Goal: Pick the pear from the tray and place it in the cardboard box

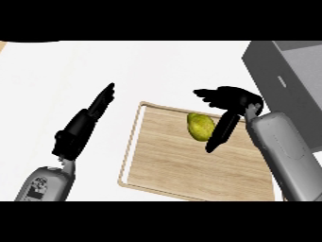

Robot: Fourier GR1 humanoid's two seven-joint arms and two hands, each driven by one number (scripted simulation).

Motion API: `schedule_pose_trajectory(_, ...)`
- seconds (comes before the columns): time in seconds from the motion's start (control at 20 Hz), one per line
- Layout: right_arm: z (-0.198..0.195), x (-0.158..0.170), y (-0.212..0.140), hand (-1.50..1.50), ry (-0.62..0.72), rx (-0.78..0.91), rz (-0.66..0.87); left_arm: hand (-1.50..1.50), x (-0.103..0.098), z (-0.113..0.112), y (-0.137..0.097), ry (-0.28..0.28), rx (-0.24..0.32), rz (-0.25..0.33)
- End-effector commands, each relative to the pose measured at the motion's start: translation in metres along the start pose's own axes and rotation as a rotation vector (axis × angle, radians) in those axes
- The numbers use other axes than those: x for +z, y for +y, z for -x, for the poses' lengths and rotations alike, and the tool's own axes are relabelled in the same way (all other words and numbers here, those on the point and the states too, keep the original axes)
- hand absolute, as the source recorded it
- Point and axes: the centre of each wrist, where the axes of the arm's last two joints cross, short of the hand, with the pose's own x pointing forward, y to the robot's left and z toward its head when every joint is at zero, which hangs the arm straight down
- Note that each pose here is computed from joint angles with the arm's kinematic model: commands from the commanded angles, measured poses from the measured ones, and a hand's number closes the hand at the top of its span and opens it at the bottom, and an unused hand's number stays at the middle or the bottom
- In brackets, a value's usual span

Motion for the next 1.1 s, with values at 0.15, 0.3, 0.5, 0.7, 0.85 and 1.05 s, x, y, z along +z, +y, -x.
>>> schedule_pose_trajectory(0.15, 0.010, -0.011, 0.018, -1.50, 0.026, 0.021, -0.050, 0.00, 0.000, 0.018, -0.014, 0.013, -0.008, -0.002)
schedule_pose_trajectory(0.3, 0.007, -0.008, 0.018, -1.50, 0.032, 0.033, -0.056, 0.00, 0.016, 0.014, -0.007, 0.003, 0.007, -0.006)
schedule_pose_trajectory(0.5, 0.009, -0.027, 0.033, -1.50, 0.042, 0.026, -0.078, 0.00, 0.008, -0.011, -0.001, -0.002, 0.009, 0.005)
schedule_pose_trajectory(0.7, 0.015, -0.028, 0.055, -1.50, 0.057, 0.081, -0.058, 0.00, 0.008, 0.008, 0.009, -0.006, -0.019, -0.015)
schedule_pose_trajectory(0.85, 0.015, -0.032, 0.058, -1.50, 0.063, 0.099, -0.066, 0.00, -0.009, -0.022, 0.000, 0.001, -0.022, 0.009)
schedule_pose_trajectory(1.05, 0.036, -0.041, 0.050, 1.50, 0.091, 0.078, -0.078, 0.00, 0.005, 0.012, -0.013, 0.000, -0.019, 0.010)
